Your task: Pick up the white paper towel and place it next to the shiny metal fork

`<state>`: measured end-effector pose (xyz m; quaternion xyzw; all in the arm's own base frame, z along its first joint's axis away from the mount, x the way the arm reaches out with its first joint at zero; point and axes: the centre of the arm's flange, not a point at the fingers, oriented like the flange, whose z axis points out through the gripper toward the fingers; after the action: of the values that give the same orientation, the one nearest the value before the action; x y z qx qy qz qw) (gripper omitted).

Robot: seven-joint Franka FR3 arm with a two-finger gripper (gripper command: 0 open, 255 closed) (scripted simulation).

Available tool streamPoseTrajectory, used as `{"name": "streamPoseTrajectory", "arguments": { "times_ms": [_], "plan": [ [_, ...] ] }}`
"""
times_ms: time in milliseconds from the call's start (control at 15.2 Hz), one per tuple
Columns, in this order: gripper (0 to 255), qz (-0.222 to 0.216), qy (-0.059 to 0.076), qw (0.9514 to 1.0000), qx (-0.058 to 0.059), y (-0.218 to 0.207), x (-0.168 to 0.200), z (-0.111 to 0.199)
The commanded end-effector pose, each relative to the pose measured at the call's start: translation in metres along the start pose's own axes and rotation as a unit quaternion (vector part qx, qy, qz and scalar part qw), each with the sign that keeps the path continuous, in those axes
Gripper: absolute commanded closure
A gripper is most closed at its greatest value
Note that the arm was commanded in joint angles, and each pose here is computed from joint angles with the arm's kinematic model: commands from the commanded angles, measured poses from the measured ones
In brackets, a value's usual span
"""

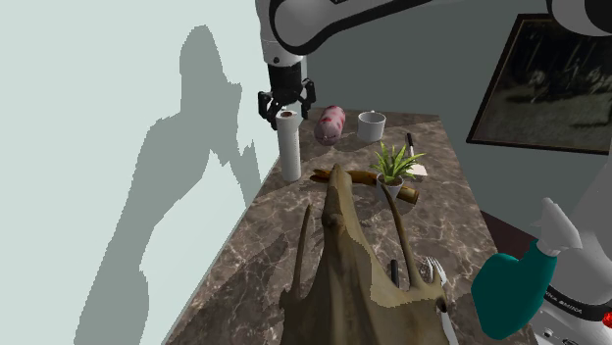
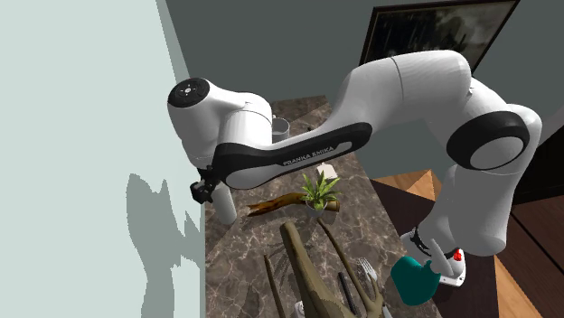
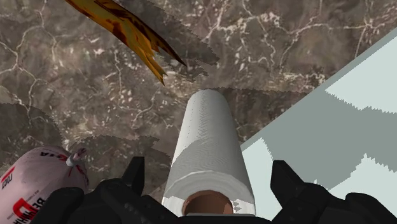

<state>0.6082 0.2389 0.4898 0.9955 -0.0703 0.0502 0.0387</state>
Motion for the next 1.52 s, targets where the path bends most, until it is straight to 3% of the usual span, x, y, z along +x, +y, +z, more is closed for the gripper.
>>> {"name": "streamPoseTrajectory", "arguments": {
  "times_ms": [0, 198, 264, 858, 1452],
  "plan": [
    [0, 0.0, 0.0, 1.0, 0.0, 0.0, 0.0, 0.0],
    [0, 0.0, 0.0, 1.0, 0.0, 0.0, 0.0, 0.0],
    [255, 0.0, 0.0, 1.0, 0.0, 0.0, 0.0, 0.0],
    [255, 0.0, 0.0, 1.0, 0.0, 0.0, 0.0, 0.0],
    [255, 0.0, 0.0, 1.0, 0.0, 0.003, 0.005, -0.047]
  ]
}}
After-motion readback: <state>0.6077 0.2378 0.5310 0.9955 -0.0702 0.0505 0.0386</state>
